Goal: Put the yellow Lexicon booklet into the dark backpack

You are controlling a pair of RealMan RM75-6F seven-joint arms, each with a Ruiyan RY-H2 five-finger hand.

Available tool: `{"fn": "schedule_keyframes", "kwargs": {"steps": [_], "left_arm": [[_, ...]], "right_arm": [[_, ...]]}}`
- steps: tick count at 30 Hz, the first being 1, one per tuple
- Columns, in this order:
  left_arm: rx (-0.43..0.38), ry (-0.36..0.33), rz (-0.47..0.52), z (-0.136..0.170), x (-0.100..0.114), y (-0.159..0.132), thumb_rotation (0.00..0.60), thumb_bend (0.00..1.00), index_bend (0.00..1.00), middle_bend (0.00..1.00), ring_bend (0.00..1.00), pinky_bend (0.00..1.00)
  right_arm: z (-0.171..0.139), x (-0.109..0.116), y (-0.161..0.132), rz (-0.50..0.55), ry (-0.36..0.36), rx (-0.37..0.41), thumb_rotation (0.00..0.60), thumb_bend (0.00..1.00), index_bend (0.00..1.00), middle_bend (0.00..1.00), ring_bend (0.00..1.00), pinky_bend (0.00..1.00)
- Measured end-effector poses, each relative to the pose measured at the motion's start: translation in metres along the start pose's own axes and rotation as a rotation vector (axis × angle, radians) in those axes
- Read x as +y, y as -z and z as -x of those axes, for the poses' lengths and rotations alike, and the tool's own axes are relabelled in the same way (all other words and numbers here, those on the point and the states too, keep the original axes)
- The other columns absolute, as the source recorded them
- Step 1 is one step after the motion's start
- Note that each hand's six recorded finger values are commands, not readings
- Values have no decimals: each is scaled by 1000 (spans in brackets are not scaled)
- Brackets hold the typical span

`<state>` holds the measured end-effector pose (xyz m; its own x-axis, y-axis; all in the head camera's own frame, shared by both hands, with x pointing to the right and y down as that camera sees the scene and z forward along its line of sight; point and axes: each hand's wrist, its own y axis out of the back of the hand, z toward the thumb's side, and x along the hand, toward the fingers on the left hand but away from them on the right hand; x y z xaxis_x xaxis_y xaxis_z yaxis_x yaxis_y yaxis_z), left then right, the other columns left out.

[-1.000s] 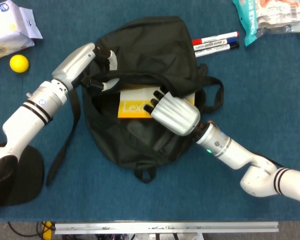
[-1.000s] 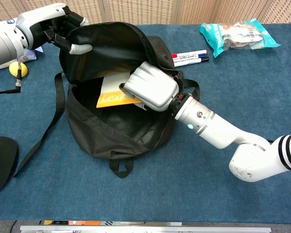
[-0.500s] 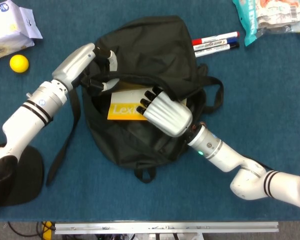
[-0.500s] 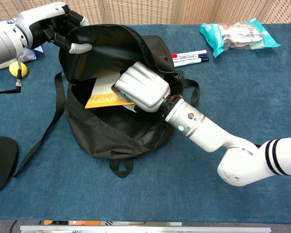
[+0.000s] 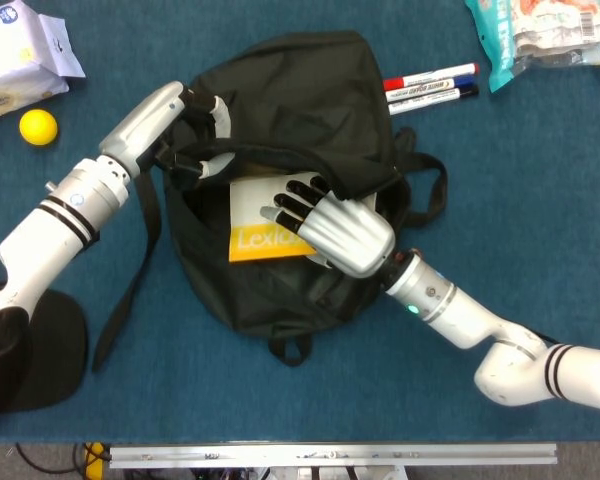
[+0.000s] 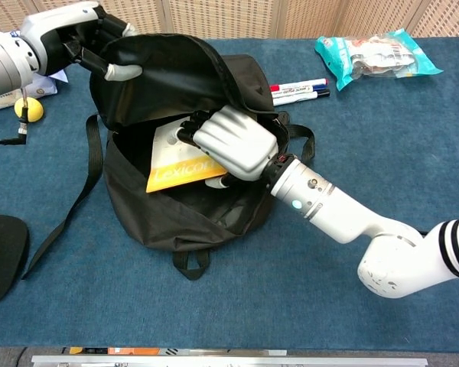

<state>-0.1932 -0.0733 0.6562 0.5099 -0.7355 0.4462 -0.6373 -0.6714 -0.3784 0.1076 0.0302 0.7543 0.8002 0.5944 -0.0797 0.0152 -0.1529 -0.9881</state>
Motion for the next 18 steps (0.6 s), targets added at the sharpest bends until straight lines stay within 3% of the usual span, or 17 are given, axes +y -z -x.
{"fn": "schedule_keyframes", "kwargs": {"steps": [8,18], "left_arm": [[20,11,-9,0,0,4,600,344,617,648,587,492],[42,20,-22,-1,-1,9,600,344,615,643,585,493]], "right_arm": [[-14,13,-3,132,-2,26,600,0,170,342,274,429],[-25,13,-4,162,-52,42,600,0,170,339,263,423]]}}
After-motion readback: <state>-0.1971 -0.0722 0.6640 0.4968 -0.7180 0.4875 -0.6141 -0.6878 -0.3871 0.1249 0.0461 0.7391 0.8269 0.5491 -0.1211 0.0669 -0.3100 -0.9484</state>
